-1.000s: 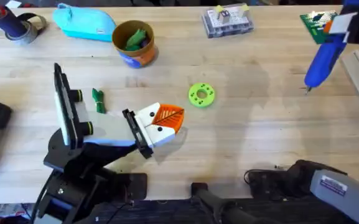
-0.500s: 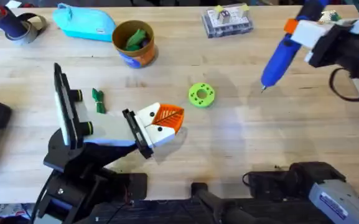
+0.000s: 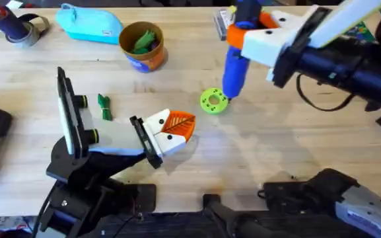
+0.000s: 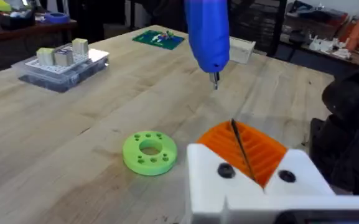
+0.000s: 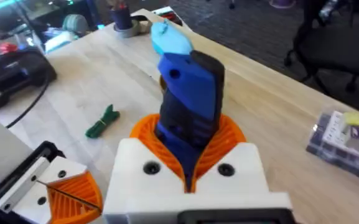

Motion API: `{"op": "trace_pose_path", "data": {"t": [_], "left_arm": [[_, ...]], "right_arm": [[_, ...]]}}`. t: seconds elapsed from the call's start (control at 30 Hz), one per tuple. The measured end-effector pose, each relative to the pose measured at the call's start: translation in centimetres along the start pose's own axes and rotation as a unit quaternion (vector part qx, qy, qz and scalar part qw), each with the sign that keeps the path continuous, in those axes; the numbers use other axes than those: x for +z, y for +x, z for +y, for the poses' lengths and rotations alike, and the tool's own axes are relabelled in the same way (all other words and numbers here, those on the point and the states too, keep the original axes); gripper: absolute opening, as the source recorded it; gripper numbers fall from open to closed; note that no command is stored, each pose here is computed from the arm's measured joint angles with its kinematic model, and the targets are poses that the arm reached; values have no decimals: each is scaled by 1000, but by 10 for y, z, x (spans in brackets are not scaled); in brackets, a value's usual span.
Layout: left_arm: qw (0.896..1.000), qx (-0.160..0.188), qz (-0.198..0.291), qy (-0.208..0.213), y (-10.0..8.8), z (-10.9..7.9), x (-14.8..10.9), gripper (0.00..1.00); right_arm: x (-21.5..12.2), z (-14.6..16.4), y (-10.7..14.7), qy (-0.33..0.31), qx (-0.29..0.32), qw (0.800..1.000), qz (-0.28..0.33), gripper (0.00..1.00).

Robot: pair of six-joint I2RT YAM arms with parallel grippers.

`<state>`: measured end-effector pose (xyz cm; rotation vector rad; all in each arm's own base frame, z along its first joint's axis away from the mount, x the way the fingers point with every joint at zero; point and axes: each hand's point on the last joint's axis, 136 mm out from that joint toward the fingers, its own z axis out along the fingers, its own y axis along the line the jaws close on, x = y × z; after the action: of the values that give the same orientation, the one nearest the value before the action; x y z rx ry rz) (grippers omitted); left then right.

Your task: Pick up the gripper from the table and insert it into the empty holder that is missing its gripper. Then pick up a screw, insert it into the mounting hole, and use the screwdriver to tighten it. Finally, clean up the table by picking up the vegetable and placing it into the bucket.

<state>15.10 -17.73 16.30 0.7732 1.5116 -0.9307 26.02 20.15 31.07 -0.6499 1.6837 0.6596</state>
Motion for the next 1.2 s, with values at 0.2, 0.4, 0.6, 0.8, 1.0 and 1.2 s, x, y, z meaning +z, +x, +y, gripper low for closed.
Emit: {"op": "trace_pose_path", "data": {"t": [0.2, 0.4, 0.6, 0.8, 1.0, 1.2], "left_arm": [[1000, 0, 0, 0, 0, 0, 0, 15], [1000, 0, 0, 0, 0, 0, 0, 15], [1000, 0, 0, 0, 0, 0, 0, 15], [1000, 0, 0, 0, 0, 0, 0, 15], [1000, 0, 0, 0, 0, 0, 0, 15], [1000, 0, 0, 0, 0, 0, 0, 15]], "right_arm": [[22, 46, -15, -75, -50, 995, -39, 24], [33, 74, -25, -127, -69, 987, -72, 24], [35, 94, -38, -185, -81, 973, -108, 24], [25, 109, -61, -233, -60, 958, -157, 24], [17, 125, -65, -273, -50, 947, -164, 23], [12, 137, -68, -295, -51, 939, -172, 23]]}}
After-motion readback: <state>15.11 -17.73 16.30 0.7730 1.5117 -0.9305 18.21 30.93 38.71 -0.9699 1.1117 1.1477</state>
